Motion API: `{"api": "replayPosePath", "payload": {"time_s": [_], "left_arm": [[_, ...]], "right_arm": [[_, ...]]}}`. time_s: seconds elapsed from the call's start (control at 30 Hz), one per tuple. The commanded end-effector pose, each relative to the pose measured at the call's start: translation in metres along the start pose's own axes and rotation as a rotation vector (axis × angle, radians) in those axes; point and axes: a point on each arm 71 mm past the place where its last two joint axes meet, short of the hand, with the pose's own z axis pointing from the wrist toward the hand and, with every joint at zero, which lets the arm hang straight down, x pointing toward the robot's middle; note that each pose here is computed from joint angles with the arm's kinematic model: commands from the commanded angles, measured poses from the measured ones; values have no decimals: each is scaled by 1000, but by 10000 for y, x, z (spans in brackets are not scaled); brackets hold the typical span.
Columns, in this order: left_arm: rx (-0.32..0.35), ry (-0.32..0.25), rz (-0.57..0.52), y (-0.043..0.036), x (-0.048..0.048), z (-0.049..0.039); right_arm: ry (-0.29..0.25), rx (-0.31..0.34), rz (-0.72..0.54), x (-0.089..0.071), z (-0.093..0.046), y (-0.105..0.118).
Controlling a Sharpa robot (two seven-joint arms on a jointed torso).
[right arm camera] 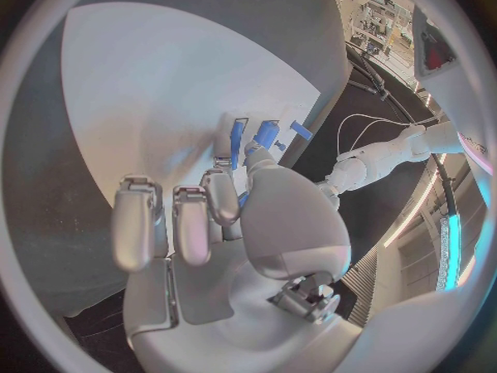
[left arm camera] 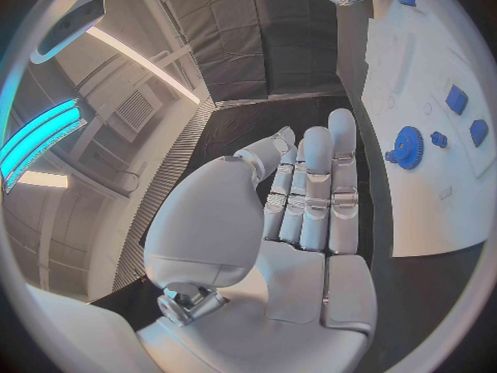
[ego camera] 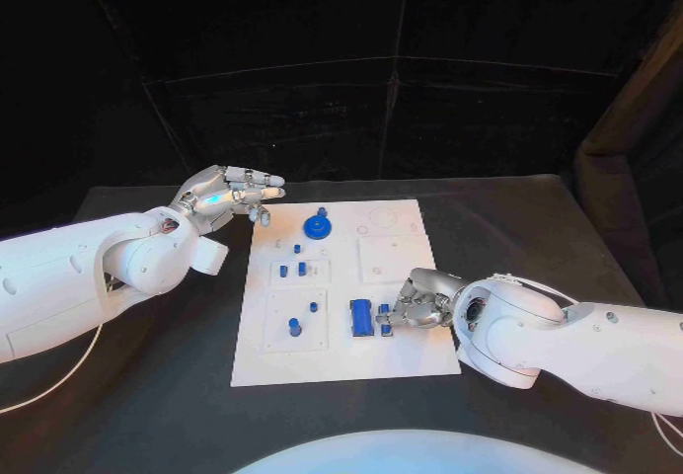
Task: Assemble the parts on the task board
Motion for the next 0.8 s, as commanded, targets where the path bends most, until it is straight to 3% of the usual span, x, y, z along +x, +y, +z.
{"api": "replayPosePath", "payload": {"time_s": [0.03, 0.2, 0.37, 0.57, 0.8], "left_arm": [[6, 9, -7, -14, 9, 1], [6, 8, -7, -14, 8, 1], [6, 7, -6, -14, 7, 0], [7, 7, -6, -15, 5, 0], [7, 7, -6, -15, 5, 0]], "right_arm": [[-18, -20, 7, -22, -13, -2], [-81, -60, 34, -99, -29, -54], [-124, -168, 29, -173, -63, -84], [-121, -292, -13, -197, -101, -74], [-104, -350, -52, -184, -99, -52]]}}
